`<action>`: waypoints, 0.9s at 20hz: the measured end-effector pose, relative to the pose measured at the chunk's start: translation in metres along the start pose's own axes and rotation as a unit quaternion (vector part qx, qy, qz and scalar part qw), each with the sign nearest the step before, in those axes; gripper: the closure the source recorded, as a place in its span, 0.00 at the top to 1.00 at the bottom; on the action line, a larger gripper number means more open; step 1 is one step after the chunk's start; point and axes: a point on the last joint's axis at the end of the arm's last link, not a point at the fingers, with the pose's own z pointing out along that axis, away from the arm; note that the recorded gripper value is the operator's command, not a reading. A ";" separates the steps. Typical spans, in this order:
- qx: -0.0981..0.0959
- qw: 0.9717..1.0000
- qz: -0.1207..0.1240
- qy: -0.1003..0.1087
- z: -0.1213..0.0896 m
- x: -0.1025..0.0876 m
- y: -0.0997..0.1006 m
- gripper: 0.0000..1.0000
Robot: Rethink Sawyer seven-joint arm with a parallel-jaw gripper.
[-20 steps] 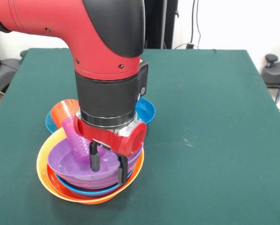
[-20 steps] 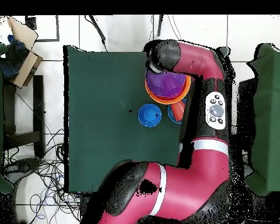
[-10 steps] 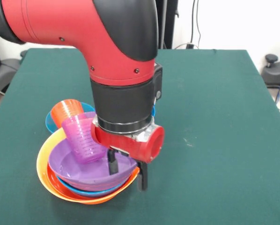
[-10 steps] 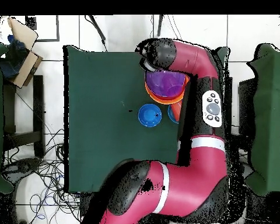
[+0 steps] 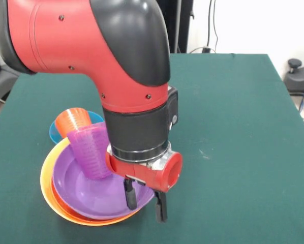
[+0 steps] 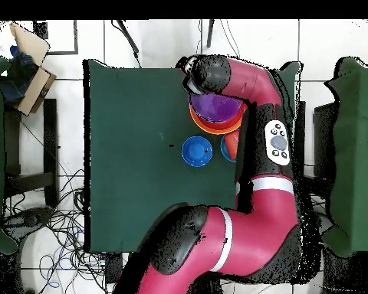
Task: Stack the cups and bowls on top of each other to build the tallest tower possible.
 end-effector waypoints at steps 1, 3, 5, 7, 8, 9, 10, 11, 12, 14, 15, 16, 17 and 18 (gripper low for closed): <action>-0.001 1.000 -0.001 -0.005 0.003 0.000 -0.001 1.00; -0.001 1.000 -0.004 -0.013 0.006 0.000 -0.002 1.00; 0.001 1.000 -0.008 -0.017 0.007 0.000 -0.003 1.00; 0.004 1.000 -0.012 -0.019 0.007 0.000 -0.004 1.00; 0.004 1.000 -0.013 -0.019 0.007 0.000 -0.004 1.00; 0.005 1.000 -0.014 -0.020 0.006 -0.001 -0.004 1.00; 0.006 1.000 -0.015 -0.020 0.005 -0.001 -0.004 1.00; 0.007 1.000 -0.015 -0.019 0.005 -0.001 -0.004 1.00; 0.008 1.000 -0.016 -0.018 0.004 -0.001 -0.004 1.00; 0.011 1.000 -0.016 -0.011 0.001 0.000 -0.004 1.00; 0.014 1.000 -0.017 -0.006 -0.001 0.000 -0.004 1.00; 0.017 1.000 -0.017 -0.001 -0.004 0.001 -0.004 1.00; 0.021 1.000 -0.018 0.007 -0.008 0.001 -0.004 1.00; 0.023 0.999 -0.019 0.011 -0.010 0.002 -0.003 1.00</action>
